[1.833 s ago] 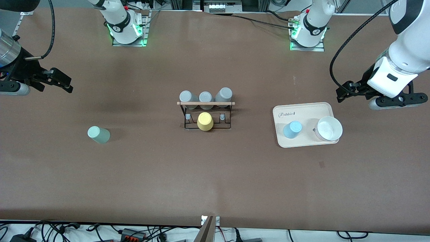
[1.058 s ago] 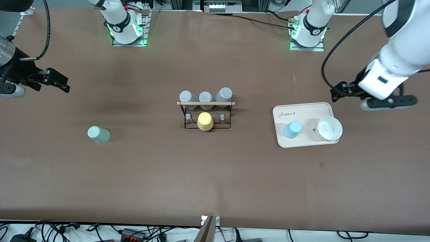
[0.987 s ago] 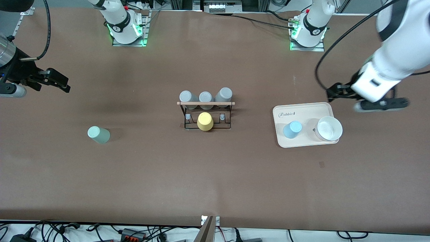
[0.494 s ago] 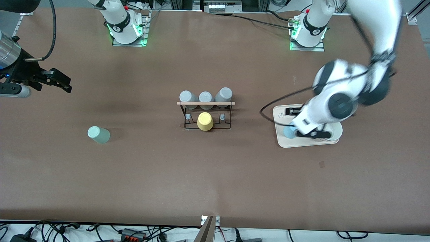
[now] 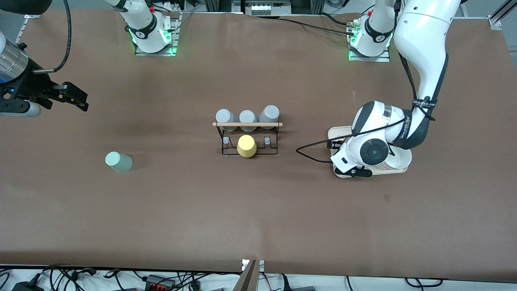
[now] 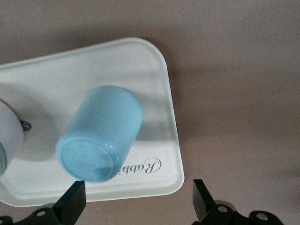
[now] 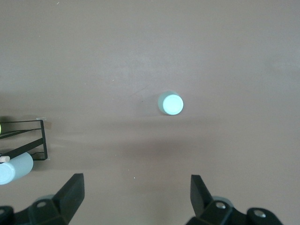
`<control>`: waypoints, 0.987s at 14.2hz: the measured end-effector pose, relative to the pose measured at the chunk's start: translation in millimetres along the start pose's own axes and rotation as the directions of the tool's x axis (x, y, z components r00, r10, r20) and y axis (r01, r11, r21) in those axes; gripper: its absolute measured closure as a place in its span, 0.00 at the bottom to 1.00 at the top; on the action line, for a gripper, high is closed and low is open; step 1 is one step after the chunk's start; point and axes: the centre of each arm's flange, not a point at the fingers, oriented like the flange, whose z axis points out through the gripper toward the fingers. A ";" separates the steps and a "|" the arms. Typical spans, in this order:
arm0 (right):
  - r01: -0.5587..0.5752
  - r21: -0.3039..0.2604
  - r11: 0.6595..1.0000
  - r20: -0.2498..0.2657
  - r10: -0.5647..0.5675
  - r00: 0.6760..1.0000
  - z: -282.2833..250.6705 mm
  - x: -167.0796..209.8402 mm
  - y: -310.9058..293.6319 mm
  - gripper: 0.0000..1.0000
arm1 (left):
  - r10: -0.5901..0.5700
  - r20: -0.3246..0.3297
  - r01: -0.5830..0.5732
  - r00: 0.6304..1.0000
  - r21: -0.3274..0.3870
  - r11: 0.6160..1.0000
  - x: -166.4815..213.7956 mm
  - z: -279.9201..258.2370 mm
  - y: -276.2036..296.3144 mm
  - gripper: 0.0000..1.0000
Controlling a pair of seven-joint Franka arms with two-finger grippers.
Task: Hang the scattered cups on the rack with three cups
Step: 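Lower the left gripper over the light blue cup on the tray, then close the left gripper around the light blue cup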
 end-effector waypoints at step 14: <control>-0.004 -0.006 1.000 0.020 0.004 1.000 12.1 6.5 -1.5 0.00 | -0.012 -0.028 0.013 1.000 0.044 0.999 22.2 29.1 -25.6 0.00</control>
